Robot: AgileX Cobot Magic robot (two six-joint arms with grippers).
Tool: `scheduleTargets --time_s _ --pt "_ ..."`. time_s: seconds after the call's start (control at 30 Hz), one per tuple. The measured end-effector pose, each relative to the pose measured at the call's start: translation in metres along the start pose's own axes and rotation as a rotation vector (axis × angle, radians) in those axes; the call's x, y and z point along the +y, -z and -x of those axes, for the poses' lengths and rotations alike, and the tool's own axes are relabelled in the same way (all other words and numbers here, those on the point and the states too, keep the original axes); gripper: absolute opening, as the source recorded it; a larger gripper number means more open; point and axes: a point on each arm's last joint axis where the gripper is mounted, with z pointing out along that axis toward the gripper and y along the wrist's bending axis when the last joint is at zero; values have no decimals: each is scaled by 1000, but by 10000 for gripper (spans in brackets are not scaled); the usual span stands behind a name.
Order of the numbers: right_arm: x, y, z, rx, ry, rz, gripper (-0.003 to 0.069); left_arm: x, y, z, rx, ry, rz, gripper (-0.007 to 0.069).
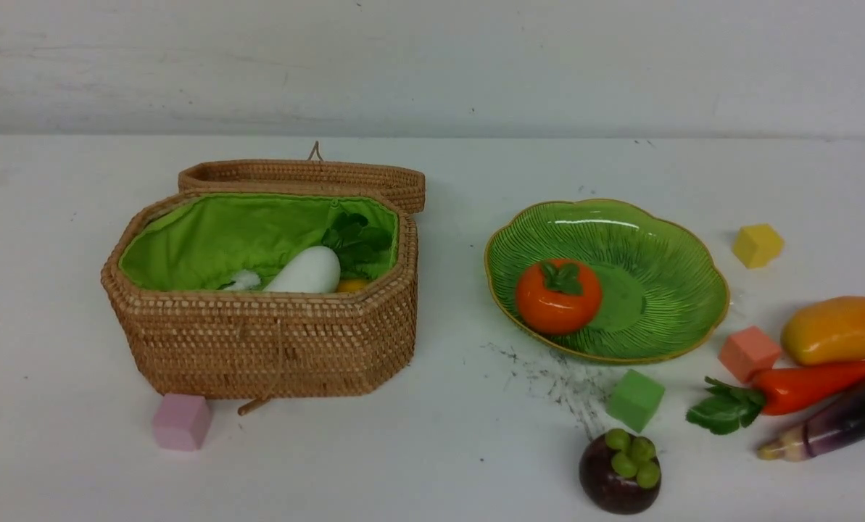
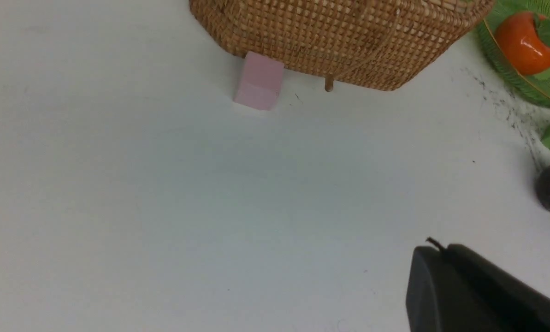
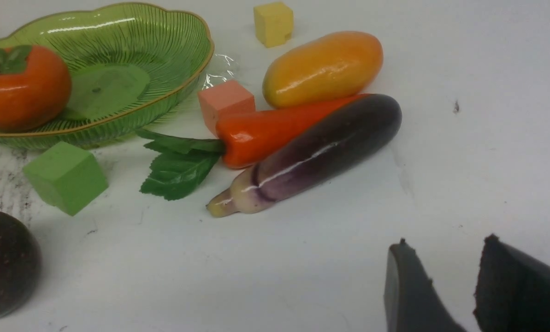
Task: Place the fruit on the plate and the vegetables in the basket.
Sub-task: Grab an eggplant with your right arm and place it in the basket on the left.
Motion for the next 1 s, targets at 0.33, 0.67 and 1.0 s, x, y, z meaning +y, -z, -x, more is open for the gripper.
scheduleTargets --time_s 0.33,0.67,1.0 --pt "0 0 0 0 0 0 243 16 0 -8 -435 -29 -12 -13" --pt "0 0 0 0 0 0 243 61 -65 -78 -452 -20 157 -13" --pt "0 0 0 0 0 0 243 74 -99 -107 -340 -163 136 -11"
